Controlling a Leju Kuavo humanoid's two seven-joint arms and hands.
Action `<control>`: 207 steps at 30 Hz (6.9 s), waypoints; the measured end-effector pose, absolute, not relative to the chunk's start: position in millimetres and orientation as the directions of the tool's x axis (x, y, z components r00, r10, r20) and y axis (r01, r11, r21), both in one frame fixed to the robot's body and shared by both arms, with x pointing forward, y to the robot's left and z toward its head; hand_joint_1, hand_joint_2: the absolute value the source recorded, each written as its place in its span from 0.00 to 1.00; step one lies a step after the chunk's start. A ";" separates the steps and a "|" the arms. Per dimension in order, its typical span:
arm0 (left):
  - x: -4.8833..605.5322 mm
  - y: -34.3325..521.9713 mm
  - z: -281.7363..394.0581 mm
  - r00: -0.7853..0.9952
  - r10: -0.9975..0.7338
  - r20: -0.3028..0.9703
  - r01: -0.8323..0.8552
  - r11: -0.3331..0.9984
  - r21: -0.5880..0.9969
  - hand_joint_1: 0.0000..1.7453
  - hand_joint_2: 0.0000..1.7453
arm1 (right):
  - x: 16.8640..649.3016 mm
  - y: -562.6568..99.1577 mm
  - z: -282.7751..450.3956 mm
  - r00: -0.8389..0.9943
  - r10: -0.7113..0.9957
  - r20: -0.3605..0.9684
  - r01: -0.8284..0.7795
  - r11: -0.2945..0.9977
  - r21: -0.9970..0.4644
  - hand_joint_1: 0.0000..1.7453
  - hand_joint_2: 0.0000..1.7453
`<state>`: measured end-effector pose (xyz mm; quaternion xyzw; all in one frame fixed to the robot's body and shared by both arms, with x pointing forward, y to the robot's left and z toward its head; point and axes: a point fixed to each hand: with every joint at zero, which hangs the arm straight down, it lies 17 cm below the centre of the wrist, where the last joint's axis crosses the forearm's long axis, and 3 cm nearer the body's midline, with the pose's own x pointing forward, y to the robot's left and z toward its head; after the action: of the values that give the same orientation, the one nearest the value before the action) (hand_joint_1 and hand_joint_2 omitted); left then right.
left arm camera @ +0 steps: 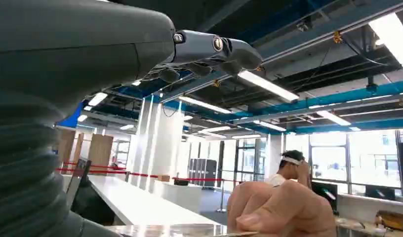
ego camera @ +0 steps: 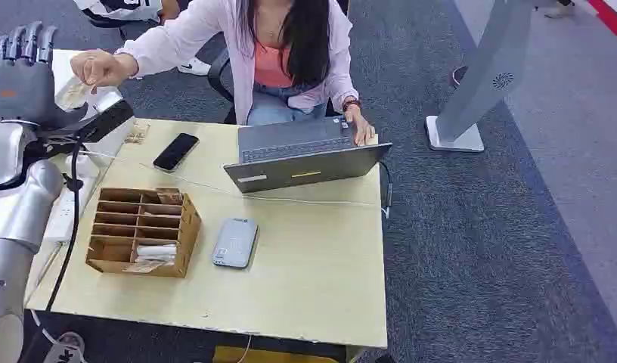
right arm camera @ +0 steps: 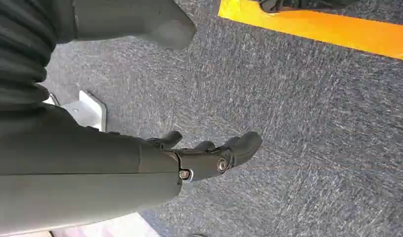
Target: Pass the card to the sensor for recognition and then transmit it.
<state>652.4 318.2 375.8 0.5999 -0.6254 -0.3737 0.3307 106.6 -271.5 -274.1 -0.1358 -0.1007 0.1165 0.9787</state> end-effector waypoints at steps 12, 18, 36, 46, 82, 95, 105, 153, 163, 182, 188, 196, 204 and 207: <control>653.1 318.6 375.0 -0.068 -0.997 -0.024 -0.502 0.013 0.865 1.00 1.00 | 106.3 -271.2 -274.2 0.951 0.261 0.165 -0.207 0.935 -0.289 0.00 1.00; 652.5 315.4 375.2 -0.091 -0.996 -0.023 -0.503 0.026 0.864 1.00 1.00 | 106.2 -271.2 -274.2 0.950 0.267 0.164 -0.212 0.933 -0.290 0.00 1.00; 651.5 312.1 370.6 -0.120 -0.993 -0.002 -0.497 0.058 0.866 1.00 1.00 | 103.5 -270.2 -274.8 0.949 0.273 0.160 -0.220 0.933 -0.285 0.00 1.00; 628.4 260.3 324.9 -0.228 -0.974 0.016 -0.472 0.125 0.872 1.00 1.00 | 101.7 -271.4 -275.0 0.951 0.266 0.160 -0.212 0.934 -0.289 0.00 1.00; 543.4 77.6 200.1 -0.508 -0.861 -0.017 -0.200 0.098 0.975 1.00 1.00 | 94.5 -276.3 -276.2 0.967 0.203 0.156 -0.152 0.946 -0.287 0.00 1.00; 529.2 61.0 180.0 -0.534 -0.845 -0.019 -0.149 0.072 0.986 1.00 1.00 | 91.7 -277.6 -276.7 0.972 0.181 0.152 -0.133 0.949 -0.284 0.00 1.00; 526.9 59.9 179.3 -0.531 -0.847 -0.015 -0.146 0.074 0.987 1.00 1.00 | 91.3 -277.8 -276.7 0.972 0.179 0.152 -0.131 0.950 -0.285 0.00 1.00; 505.8 87.4 55.0 -0.515 -0.857 0.035 0.210 -0.087 0.974 1.00 1.00 | 88.8 -278.5 -277.1 0.972 0.186 0.142 -0.139 0.948 -0.287 0.00 1.00; 508.3 87.3 55.9 -0.513 -0.857 0.047 0.210 -0.073 0.975 1.00 1.00 | 88.2 -278.9 -277.2 0.972 0.188 0.140 -0.141 0.947 -0.289 0.00 1.00; 558.2 125.4 316.1 -0.403 -0.907 -0.121 -0.509 0.112 0.854 1.00 1.00 | 90.5 -276.1 -276.8 0.957 0.249 0.146 -0.199 0.935 -0.293 0.00 1.00; 564.9 140.4 335.8 -0.378 -0.918 -0.122 -0.540 0.112 0.834 1.00 1.00 | 90.9 -273.5 -276.8 0.956 0.253 0.147 -0.204 0.936 -0.287 0.00 1.00; 566.7 147.9 342.2 -0.363 -0.924 -0.117 -0.554 0.113 0.825 1.00 1.00 | 91.5 -271.9 -276.7 0.955 0.257 0.149 -0.207 0.936 -0.286 0.00 1.00; 601.4 190.3 406.9 -0.271 -0.951 -0.147 -0.629 0.059 0.775 1.00 1.00 | 96.8 -269.3 -276.0 0.943 0.300 0.144 -0.252 0.926 -0.282 0.00 1.00; 618.6 212.5 424.0 -0.220 -0.964 -0.150 -0.632 0.024 0.775 1.00 1.00 | 100.1 -268.6 -275.5 0.939 0.311 0.143 -0.263 0.923 -0.282 0.00 1.00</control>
<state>618.6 212.5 424.0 0.5852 -0.6816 -0.3814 0.2176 100.1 -268.6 -275.5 -0.1306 -0.0929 0.1471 0.9760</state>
